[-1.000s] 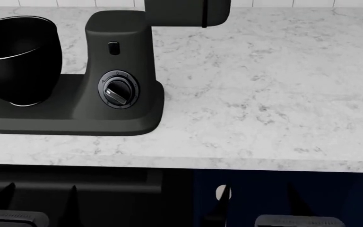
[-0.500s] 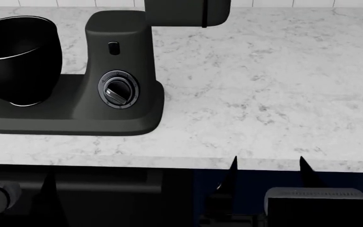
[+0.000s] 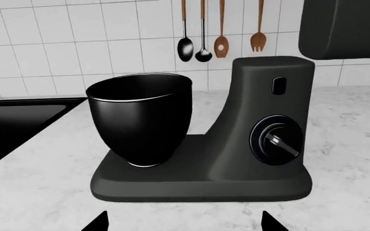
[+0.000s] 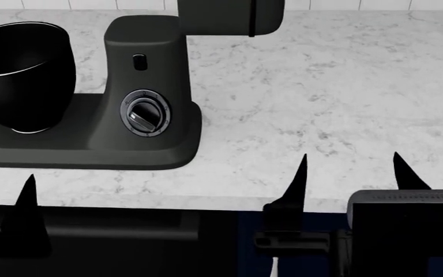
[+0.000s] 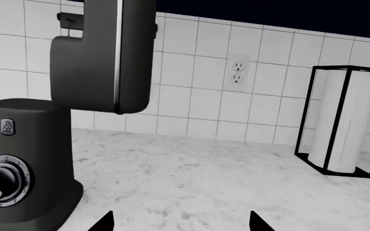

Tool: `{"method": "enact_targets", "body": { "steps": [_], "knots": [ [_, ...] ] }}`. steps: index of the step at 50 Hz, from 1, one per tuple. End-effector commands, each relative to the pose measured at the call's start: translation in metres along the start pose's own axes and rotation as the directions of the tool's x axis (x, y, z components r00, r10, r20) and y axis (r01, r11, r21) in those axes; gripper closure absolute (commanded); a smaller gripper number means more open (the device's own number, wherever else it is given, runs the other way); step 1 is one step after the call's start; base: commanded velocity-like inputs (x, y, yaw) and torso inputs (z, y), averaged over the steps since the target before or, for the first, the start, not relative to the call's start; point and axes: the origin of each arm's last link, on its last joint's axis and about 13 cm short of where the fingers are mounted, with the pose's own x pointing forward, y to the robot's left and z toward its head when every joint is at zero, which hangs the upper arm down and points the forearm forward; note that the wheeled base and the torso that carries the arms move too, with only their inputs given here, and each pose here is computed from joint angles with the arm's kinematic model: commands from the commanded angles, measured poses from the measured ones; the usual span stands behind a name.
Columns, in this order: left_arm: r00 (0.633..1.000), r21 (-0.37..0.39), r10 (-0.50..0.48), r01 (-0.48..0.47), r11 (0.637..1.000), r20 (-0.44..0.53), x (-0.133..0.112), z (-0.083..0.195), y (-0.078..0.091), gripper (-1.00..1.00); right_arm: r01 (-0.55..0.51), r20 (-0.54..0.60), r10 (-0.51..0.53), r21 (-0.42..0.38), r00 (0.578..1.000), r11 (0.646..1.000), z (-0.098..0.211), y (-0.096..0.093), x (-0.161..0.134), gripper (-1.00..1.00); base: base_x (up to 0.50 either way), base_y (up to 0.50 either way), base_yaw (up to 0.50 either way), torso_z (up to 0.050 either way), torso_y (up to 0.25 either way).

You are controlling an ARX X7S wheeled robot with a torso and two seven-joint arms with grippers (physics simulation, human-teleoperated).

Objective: Close the stand mixer head.

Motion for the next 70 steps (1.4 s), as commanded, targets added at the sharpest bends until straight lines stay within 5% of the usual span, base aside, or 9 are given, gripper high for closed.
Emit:
{"method": "enact_targets", "body": {
  "steps": [1, 18, 56, 70],
  "knots": [
    [0.999, -0.013, 0.033, -0.032, 0.999, 0.036, -0.007, 0.013, 0.008, -1.0, 0.032, 0.034, -0.032, -0.018, 0.999, 0.999, 0.008, -0.007, -0.003, -1.0, 0.32, 0.12, 0.0, 0.0, 0.0],
    [0.993, 0.02, 0.022, -0.024, 1.0, 0.115, -0.026, 0.039, 0.006, -1.0, 0.074, 0.1, -0.073, -0.008, 0.992, 0.997, 0.031, -0.014, -0.015, -1.0, 0.21, 0.15, 0.0, 0.0, 0.0],
    [0.995, 0.013, 0.017, -0.019, 1.0, 0.103, -0.027, 0.042, 0.007, -1.0, 0.095, 0.098, -0.09, -0.04, 0.991, 0.995, 0.03, -0.021, -0.019, -1.0, 0.22, 0.11, 0.0, 0.0, 0.0],
    [0.994, 0.014, 0.015, -0.016, 1.0, 0.106, -0.03, 0.045, 0.008, -1.0, 0.134, 0.173, -0.121, -0.067, 0.978, 0.989, 0.117, -0.057, -0.034, -1.0, 0.0, 0.0, 0.0, 0.0, 0.0]
  ]
}}
